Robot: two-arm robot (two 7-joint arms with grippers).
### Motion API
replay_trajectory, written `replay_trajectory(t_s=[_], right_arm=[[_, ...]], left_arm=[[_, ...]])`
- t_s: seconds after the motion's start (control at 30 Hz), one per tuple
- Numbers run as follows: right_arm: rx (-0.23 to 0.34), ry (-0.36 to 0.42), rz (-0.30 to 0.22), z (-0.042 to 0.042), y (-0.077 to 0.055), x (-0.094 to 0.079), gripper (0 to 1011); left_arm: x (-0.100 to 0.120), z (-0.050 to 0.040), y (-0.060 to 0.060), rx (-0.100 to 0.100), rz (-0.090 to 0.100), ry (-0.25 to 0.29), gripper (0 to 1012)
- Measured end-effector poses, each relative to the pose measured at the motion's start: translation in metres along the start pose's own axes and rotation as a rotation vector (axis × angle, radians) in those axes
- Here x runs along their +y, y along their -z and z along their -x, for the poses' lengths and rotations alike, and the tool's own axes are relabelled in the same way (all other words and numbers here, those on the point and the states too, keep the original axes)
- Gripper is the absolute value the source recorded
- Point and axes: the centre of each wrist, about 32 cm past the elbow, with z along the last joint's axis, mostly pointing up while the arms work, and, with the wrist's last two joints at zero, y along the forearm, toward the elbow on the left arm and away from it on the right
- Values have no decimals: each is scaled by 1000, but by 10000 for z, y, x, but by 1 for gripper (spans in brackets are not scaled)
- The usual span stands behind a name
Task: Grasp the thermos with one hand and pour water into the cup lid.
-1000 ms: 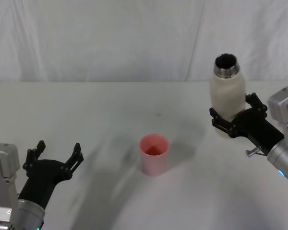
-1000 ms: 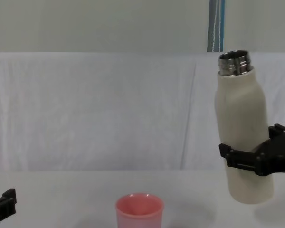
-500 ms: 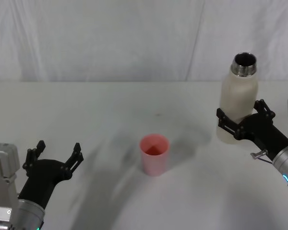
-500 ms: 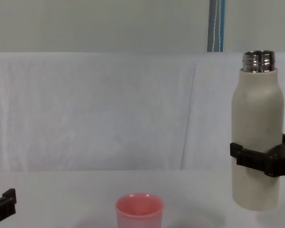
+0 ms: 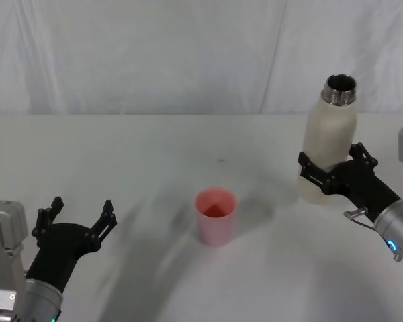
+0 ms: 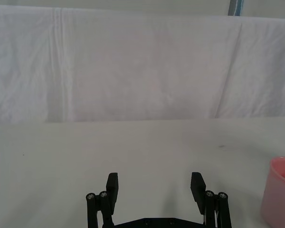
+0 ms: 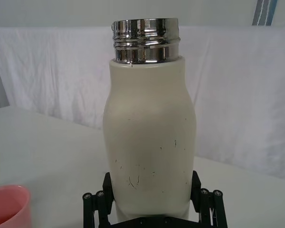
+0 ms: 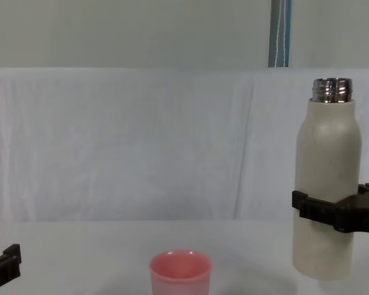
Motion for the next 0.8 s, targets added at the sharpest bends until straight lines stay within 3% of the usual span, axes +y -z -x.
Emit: replay_trajectory(t_s=[0.47, 0.8], right_arm=[[68, -6, 8, -27, -12, 116, 951], [67, -14, 27, -48, -34, 137, 951]], left_arm=[[0, 0, 0, 0, 0, 0, 1001], [0, 0, 0, 0, 0, 0, 1001]])
